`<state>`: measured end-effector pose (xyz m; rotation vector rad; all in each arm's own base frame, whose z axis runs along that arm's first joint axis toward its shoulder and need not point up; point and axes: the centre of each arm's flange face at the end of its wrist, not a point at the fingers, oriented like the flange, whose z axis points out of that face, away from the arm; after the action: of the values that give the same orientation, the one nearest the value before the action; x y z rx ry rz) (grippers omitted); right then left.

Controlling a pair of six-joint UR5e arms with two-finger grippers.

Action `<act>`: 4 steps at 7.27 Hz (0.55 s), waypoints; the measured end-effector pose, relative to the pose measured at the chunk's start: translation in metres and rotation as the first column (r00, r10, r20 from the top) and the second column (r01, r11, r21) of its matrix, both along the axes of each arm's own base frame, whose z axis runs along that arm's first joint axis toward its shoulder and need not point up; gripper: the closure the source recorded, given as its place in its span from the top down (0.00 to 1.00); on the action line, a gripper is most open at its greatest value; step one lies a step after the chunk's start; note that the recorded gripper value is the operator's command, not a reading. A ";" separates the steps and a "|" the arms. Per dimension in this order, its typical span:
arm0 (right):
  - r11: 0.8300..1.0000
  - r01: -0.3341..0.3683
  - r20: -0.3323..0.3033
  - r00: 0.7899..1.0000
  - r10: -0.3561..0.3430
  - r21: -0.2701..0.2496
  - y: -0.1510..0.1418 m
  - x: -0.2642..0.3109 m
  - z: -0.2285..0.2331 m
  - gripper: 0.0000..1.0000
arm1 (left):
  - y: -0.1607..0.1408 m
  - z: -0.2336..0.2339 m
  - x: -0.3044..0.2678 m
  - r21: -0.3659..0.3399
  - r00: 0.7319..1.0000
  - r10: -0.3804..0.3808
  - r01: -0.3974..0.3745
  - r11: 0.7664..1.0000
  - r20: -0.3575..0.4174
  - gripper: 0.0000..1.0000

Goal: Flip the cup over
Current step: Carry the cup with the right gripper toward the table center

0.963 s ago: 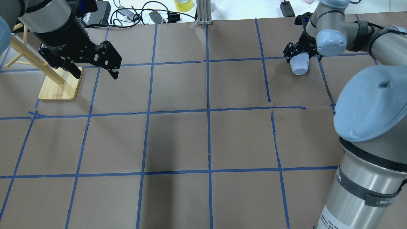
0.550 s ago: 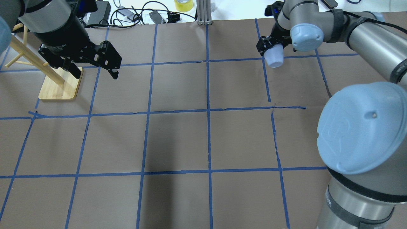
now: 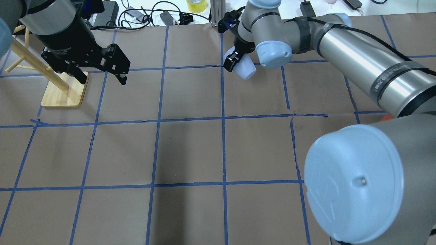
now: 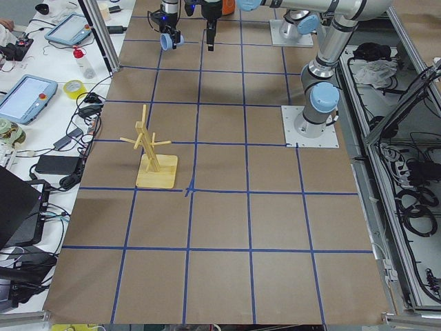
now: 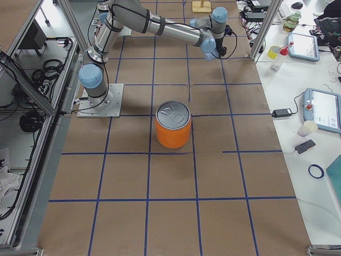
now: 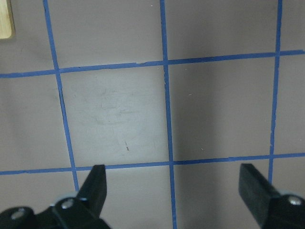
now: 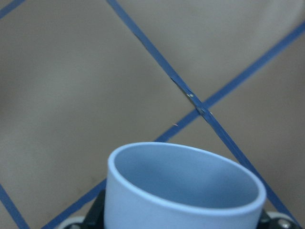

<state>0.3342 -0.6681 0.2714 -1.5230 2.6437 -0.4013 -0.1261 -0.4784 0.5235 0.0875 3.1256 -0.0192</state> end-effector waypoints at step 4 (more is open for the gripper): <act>0.844 -0.525 -0.164 0.847 0.506 -0.108 0.046 0.076 -0.048 0.73 | 0.000 0.000 0.000 0.001 1.000 0.000 0.000 1.000 0.000 1.00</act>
<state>0.4099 -0.6224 0.2233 -2.2872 2.1796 -0.4743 -0.1260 -0.4781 0.5231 0.0877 3.1256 -0.0179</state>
